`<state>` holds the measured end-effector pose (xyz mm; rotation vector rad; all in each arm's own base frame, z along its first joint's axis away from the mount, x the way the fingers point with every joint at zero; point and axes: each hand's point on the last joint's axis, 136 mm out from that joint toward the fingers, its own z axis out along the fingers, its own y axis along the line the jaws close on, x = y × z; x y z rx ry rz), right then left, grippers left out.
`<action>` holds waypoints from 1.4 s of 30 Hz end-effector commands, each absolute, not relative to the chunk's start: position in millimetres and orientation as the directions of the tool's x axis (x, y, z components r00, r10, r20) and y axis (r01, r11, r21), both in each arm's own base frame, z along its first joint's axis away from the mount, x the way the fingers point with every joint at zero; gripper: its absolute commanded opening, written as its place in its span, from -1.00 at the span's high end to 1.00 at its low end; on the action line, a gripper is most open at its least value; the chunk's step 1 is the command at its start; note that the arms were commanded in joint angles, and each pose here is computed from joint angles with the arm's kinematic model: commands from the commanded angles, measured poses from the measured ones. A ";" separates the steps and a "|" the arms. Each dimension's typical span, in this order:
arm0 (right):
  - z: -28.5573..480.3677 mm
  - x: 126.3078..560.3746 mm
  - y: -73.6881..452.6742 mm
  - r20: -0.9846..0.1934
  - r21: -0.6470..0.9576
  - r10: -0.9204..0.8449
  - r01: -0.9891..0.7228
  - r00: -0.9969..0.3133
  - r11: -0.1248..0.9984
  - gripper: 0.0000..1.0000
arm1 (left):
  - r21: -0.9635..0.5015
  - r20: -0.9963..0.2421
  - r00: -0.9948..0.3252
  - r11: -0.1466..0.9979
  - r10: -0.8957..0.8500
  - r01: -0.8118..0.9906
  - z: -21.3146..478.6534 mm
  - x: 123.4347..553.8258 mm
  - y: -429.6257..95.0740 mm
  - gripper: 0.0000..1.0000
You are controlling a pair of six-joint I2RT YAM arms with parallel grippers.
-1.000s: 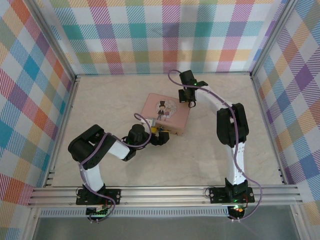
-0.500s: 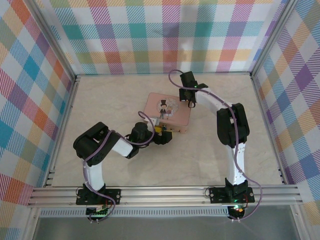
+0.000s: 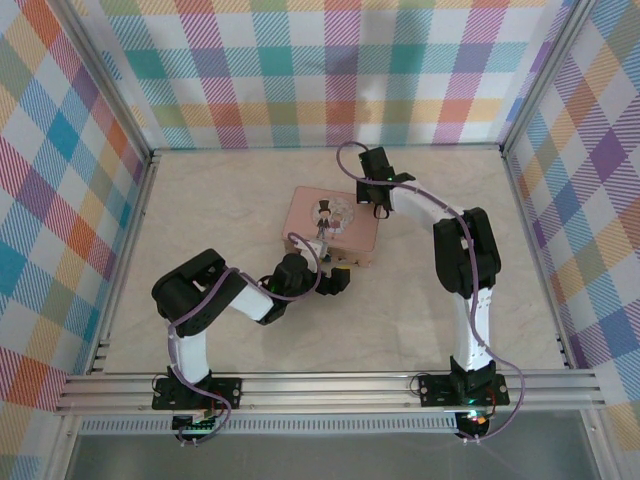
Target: Unlock a padlock with a key
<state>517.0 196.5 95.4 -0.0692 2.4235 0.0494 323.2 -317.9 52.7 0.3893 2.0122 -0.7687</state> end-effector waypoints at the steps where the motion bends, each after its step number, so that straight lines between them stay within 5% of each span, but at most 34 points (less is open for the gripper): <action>1: 24.4 438.4 231.3 -0.393 0.057 -0.161 -0.199 -0.905 0.978 1.00 | -0.365 -0.917 -0.386 0.611 -0.105 0.703 127.3 328.2 -355.6 -0.84; 10: 23.2 436.5 233.2 -0.393 0.067 -0.153 -0.194 -0.907 0.979 1.00 | -0.471 -0.877 -0.453 0.484 -0.164 0.738 147.2 323.2 -353.0 -0.52; 16: 25.0 434.9 232.0 -0.398 0.065 -0.155 -0.196 -0.904 0.978 1.00 | -0.509 -0.855 -0.476 0.503 -0.203 0.699 143.5 333.1 -344.8 -0.63; 31: 37.7 437.3 233.0 -0.425 0.073 -0.153 -0.202 -0.892 0.977 1.00 | -0.610 -0.792 -0.552 0.391 -0.262 0.690 139.3 333.7 -350.5 -0.51; 42: 113.8 462.8 223.7 -0.551 0.072 -0.126 -0.198 -0.825 0.978 1.00 | -0.607 -0.789 -0.564 0.451 -0.244 0.654 124.5 337.3 -343.1 -0.52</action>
